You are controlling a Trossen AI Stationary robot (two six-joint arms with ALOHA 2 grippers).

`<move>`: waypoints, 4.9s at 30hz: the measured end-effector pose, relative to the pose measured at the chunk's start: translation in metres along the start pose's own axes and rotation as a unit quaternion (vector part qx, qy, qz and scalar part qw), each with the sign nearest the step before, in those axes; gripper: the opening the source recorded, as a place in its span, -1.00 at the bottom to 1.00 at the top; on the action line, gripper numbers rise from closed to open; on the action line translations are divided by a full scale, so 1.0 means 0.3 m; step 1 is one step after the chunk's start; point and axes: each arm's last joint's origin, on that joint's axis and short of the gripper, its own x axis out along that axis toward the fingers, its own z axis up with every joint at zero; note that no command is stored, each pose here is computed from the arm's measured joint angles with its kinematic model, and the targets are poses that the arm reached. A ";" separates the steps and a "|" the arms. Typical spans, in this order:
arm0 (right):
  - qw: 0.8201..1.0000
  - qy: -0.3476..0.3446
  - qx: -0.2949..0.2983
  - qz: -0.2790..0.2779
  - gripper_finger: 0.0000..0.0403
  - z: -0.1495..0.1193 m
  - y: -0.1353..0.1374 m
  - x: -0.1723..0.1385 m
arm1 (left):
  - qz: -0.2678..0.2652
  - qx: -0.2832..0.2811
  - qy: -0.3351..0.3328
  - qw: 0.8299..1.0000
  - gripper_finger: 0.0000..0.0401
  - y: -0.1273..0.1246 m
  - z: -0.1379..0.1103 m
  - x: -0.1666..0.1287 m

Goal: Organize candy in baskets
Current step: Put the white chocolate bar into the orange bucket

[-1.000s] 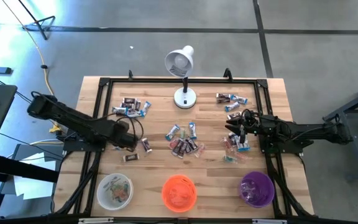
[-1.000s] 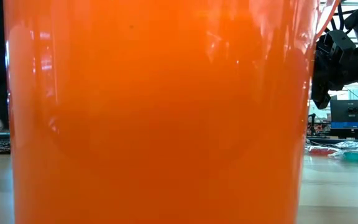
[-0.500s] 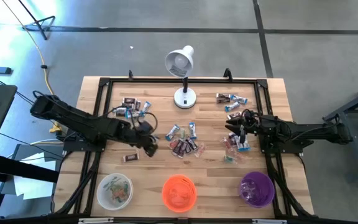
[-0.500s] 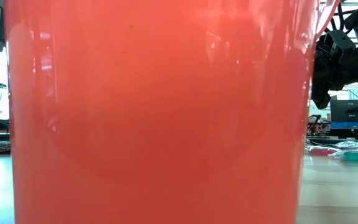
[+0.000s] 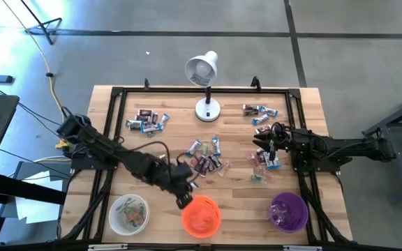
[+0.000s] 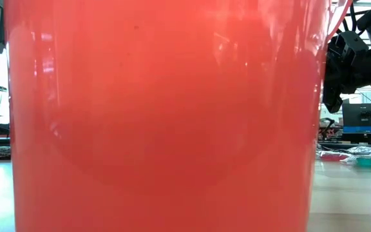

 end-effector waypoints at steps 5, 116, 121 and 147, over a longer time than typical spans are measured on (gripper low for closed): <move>1.000 0.000 0.000 -0.001 -0.25 0.000 0.000 0.000 | -0.027 0.019 0.004 0.999 -0.83 -0.101 -0.028 0.027; 1.000 0.000 0.000 0.000 -0.25 0.000 0.000 0.000 | 0.252 -0.029 0.116 0.960 -0.65 1.005 0.125 -0.155; 1.000 0.000 0.000 0.000 -0.25 0.000 0.000 0.000 | 0.273 -0.015 0.121 0.954 -0.65 0.992 0.117 -0.160; 1.000 0.000 0.000 0.000 -0.25 0.000 0.000 0.000 | 0.251 -0.008 0.189 0.949 -0.05 1.047 0.119 -0.002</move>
